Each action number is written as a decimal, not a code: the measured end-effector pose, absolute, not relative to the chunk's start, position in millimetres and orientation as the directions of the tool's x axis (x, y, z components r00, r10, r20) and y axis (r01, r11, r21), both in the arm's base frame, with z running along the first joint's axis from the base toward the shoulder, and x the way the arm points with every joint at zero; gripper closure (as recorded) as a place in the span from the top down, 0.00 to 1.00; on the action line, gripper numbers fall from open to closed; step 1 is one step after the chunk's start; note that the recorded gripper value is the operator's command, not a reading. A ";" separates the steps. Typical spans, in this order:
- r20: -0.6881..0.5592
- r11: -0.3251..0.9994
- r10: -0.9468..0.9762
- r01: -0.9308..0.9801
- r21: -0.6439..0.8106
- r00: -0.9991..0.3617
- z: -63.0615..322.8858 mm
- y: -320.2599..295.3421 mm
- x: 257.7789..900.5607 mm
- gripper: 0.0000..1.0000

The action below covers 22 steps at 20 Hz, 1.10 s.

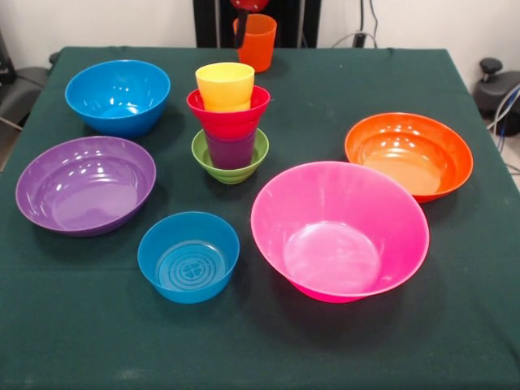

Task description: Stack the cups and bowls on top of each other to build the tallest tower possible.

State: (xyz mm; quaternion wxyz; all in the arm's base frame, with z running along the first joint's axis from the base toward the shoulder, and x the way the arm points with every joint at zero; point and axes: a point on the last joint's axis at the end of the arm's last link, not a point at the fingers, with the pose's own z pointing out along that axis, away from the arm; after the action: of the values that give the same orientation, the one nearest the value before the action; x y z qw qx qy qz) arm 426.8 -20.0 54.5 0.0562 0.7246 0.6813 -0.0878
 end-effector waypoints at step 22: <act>-0.155 0.067 0.984 0.991 -0.114 -0.084 14.0 14.2 413.1 1.00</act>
State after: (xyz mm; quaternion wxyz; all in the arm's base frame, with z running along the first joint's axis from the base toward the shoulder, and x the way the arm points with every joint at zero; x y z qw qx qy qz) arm 413.1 14.2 14.0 0.0184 0.6765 0.7301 -0.0951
